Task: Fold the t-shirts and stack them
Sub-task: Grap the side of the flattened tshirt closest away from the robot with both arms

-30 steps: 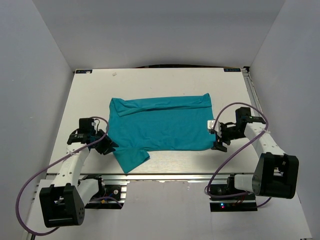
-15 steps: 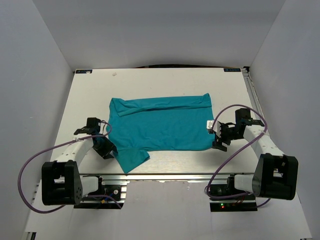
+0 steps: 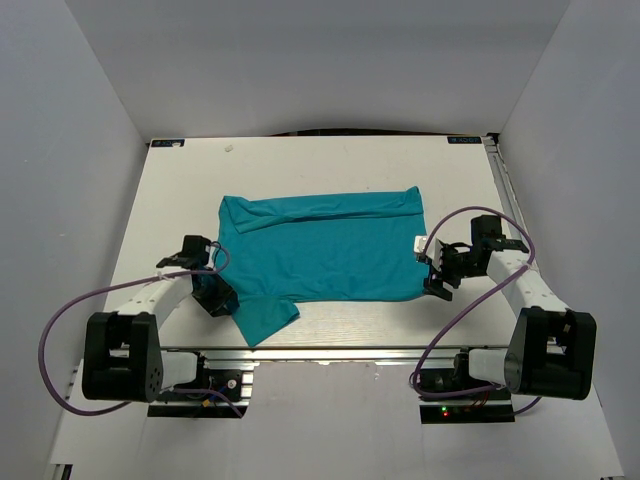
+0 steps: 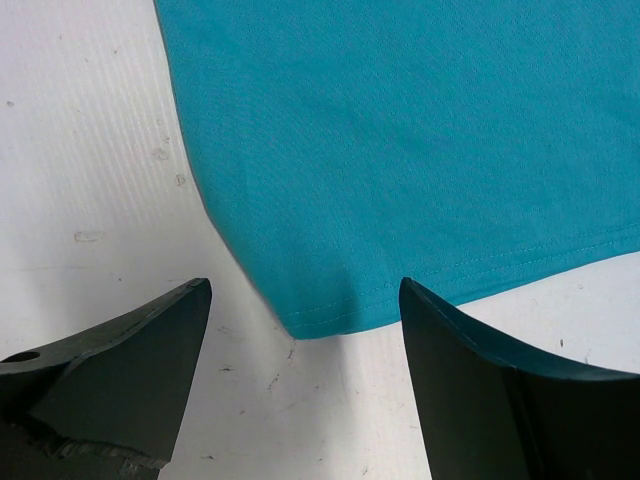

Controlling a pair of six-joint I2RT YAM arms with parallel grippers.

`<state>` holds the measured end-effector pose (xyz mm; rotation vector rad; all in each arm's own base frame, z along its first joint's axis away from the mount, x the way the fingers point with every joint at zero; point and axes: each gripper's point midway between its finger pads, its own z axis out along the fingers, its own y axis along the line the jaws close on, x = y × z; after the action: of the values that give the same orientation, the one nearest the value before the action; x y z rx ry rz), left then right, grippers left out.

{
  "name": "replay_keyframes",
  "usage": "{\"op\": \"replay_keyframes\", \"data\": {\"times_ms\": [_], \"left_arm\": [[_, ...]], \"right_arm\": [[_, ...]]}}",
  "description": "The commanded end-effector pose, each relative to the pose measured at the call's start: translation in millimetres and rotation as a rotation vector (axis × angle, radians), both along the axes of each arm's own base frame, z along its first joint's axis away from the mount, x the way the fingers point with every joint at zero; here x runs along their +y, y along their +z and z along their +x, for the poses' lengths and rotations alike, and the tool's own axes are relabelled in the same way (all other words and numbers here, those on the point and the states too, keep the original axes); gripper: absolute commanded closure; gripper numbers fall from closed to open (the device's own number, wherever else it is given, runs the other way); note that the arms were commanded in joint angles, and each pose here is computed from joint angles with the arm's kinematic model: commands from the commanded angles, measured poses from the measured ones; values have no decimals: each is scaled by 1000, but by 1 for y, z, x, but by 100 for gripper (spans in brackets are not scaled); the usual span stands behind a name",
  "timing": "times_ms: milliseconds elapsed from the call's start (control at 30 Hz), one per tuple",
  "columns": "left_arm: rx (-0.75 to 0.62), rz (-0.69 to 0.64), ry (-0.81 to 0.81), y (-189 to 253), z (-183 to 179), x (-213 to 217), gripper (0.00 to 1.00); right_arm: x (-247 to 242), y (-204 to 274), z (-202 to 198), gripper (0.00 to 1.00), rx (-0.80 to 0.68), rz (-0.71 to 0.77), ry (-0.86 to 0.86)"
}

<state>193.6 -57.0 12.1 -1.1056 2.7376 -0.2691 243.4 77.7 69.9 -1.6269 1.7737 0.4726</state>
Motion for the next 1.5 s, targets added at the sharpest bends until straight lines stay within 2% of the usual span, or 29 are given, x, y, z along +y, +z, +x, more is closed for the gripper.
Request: {"op": "replay_keyframes", "data": {"times_ms": [0,200,300,433,467,567,767,900,1200,1300,1333,1467], "left_arm": [[0,32,7,-9,2,5,56],[19,6,-9,-6,-2,-1,59],[23,10,-3,-6,-3,0,65],[74,12,-5,-15,-9,-2,81],[72,12,-5,-15,-8,-2,88],[21,10,-12,-4,-1,-2,100],[-11,-19,-20,13,4,-7,100],[-15,-24,-18,15,6,-8,100],[-91,-24,-2,40,27,-8,100],[-108,-19,1,47,38,-7,100],[-111,-18,3,48,41,-7,100],[-139,-21,10,56,59,-7,100]], "right_arm": [[4,5,3,18,-9,25,2],[3,7,5,17,-19,23,-4],[4,6,5,17,-16,29,-11],[4,7,5,17,-7,33,-18],[4,7,6,17,-8,33,-18],[2,6,7,17,-15,21,-12],[1,-1,3,13,-45,-14,67],[-5,-10,-8,11,-117,-93,226],[-6,-22,-17,16,-47,-92,267],[-5,-19,0,17,-56,-74,168],[-7,-18,4,18,-6,-57,87],[-10,-6,17,25,105,15,-34]]}}
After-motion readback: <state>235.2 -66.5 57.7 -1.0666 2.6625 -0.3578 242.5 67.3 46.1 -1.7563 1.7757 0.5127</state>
